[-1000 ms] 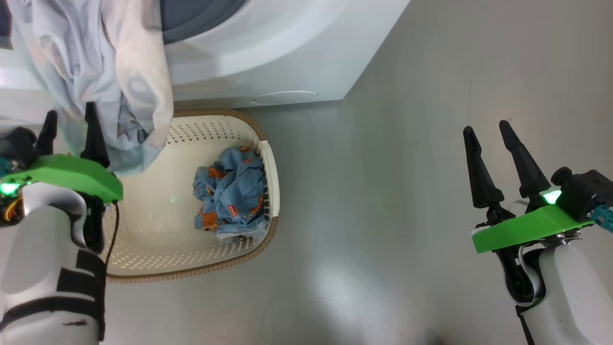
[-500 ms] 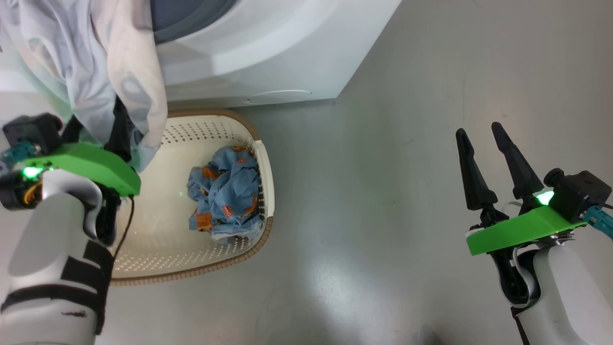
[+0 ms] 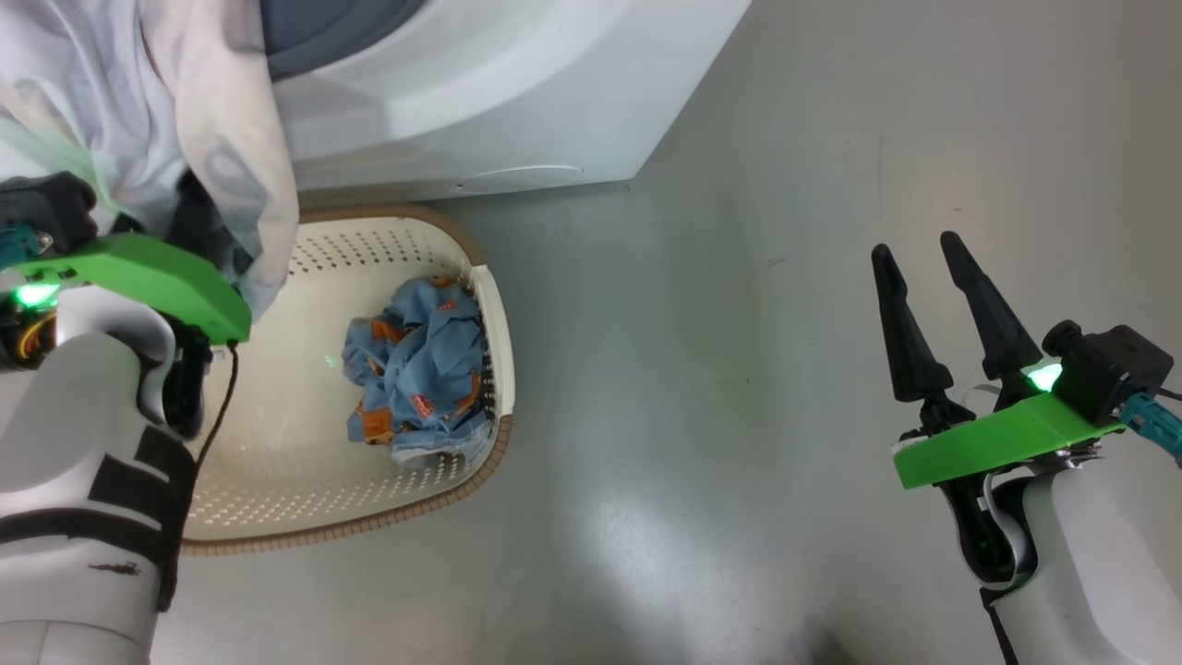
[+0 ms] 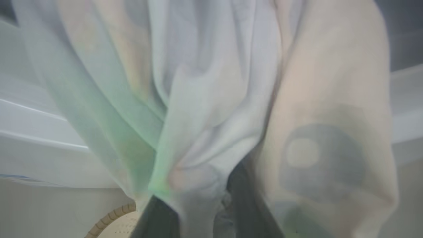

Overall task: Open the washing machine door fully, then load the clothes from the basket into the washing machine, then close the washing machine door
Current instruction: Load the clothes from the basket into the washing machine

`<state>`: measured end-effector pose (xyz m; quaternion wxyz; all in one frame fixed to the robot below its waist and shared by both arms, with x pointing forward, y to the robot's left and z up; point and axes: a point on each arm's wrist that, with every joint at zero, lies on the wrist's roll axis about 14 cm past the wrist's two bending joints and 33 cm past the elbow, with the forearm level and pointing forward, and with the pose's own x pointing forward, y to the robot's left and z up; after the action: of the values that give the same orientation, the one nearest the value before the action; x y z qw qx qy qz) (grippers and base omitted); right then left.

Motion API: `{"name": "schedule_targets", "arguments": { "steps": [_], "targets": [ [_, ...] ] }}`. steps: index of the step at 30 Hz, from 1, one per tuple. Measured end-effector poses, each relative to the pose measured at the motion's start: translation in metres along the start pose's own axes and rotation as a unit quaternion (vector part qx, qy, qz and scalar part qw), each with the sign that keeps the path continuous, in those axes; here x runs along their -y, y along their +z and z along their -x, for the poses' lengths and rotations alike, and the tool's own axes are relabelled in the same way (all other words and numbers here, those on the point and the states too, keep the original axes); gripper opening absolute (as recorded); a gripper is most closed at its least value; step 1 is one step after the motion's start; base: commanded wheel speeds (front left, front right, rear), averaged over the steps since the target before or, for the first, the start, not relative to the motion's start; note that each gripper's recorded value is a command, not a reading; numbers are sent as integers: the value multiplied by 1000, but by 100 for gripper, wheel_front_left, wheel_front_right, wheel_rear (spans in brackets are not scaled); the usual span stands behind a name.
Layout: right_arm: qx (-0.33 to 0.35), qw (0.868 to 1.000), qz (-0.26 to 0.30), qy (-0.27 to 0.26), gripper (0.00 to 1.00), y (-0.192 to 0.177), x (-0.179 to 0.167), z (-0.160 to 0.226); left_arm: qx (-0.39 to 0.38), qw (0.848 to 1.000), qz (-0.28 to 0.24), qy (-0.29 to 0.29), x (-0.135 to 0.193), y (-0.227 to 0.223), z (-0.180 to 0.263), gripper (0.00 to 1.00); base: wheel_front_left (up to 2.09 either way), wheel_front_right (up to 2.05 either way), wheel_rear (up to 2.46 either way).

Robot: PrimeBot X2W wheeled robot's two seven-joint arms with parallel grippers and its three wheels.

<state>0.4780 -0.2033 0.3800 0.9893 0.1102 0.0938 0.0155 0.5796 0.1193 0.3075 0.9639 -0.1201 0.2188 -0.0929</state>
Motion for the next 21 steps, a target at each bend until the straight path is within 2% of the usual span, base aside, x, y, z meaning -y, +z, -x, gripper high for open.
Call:
{"name": "schedule_targets", "arguments": {
  "steps": [1,11,17,21],
  "targets": [
    [1,1000,0,0,100,0,0,0,1,1000,4,-1,1,1,-1,0,0,0,0],
    [10,1000,-4,6,100,6,-5,-6,43,998,39,-29,20,28,0,0,0,0,0],
    [15,1000,-7,13,100,9,-11,-8,62,992,89,-63,42,36,10,0,0,0,0],
    [18,1000,-8,15,100,11,-13,-9,83,983,144,-80,52,52,16,0,0,0,0]
  ]
}}
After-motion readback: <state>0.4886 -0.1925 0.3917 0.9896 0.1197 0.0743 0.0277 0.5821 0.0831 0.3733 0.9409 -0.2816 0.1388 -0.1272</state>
